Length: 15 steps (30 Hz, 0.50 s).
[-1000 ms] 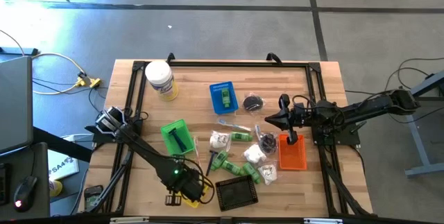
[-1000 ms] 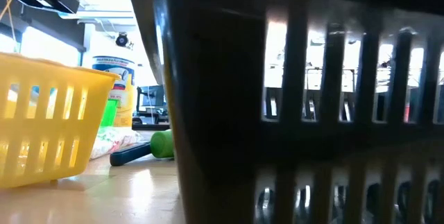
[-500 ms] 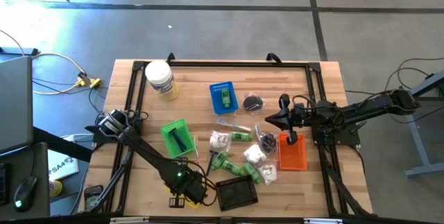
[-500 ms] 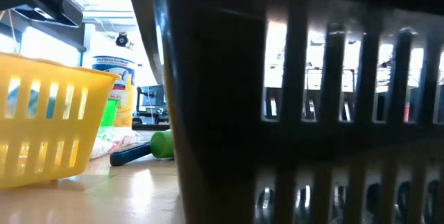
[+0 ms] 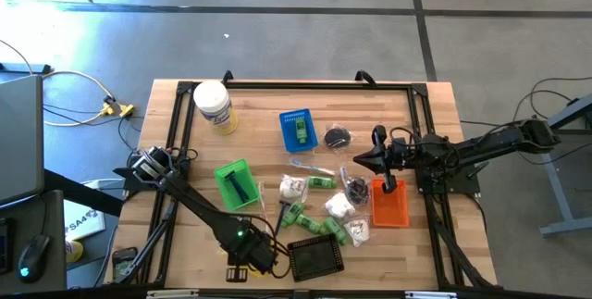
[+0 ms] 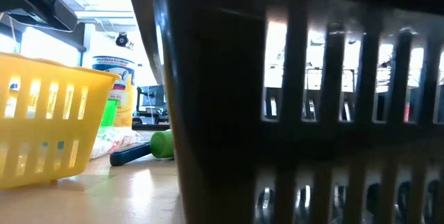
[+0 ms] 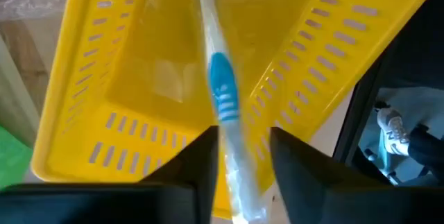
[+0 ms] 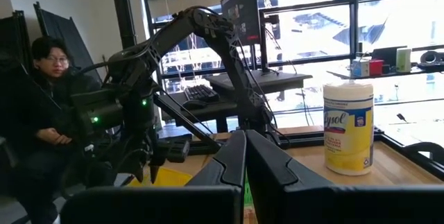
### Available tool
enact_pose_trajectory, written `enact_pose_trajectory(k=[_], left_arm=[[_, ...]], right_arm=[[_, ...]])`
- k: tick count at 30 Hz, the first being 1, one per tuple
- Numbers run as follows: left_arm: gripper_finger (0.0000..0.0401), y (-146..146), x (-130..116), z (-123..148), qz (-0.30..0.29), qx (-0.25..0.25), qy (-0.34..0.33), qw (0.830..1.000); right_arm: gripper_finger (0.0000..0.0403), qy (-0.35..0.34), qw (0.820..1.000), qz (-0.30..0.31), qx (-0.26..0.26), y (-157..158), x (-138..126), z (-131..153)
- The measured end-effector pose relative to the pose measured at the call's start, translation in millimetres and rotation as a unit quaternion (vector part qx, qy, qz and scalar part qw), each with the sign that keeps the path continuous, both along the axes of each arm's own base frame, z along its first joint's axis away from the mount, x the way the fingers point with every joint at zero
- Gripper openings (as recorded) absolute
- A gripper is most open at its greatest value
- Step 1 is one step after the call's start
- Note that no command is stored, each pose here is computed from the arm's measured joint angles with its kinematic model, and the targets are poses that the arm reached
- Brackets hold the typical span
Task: Pick & Place Travel size toiletries
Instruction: Put the blue toothbrush into the yellow bin, then put the cotton pack into the black bin
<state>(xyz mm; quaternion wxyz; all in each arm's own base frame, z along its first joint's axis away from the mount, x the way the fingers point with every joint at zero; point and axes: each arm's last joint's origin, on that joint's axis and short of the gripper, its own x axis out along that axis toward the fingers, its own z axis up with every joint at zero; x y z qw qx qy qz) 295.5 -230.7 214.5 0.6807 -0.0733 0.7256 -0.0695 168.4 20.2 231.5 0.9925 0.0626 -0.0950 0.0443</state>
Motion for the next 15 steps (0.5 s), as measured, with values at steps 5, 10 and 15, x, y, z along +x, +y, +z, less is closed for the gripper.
enact_pose_trajectory(k=[5,10,15], left_arm=[[0.0195,2,-3,3,0.0,0.014,0.018,1.0],[0.0231,6,-8,20,-0.019,0.034,0.051,0.998],[0.0237,9,-9,53,-0.083,0.073,0.011,0.994]], right_arm=[[0.0004,0.0,1.0,0.0,0.0,0,0,0],[0.0004,0.0,1.0,0.0,0.0,0,0,0],[0.0004,0.0,1.0,0.0,0.0,0,0,0]])
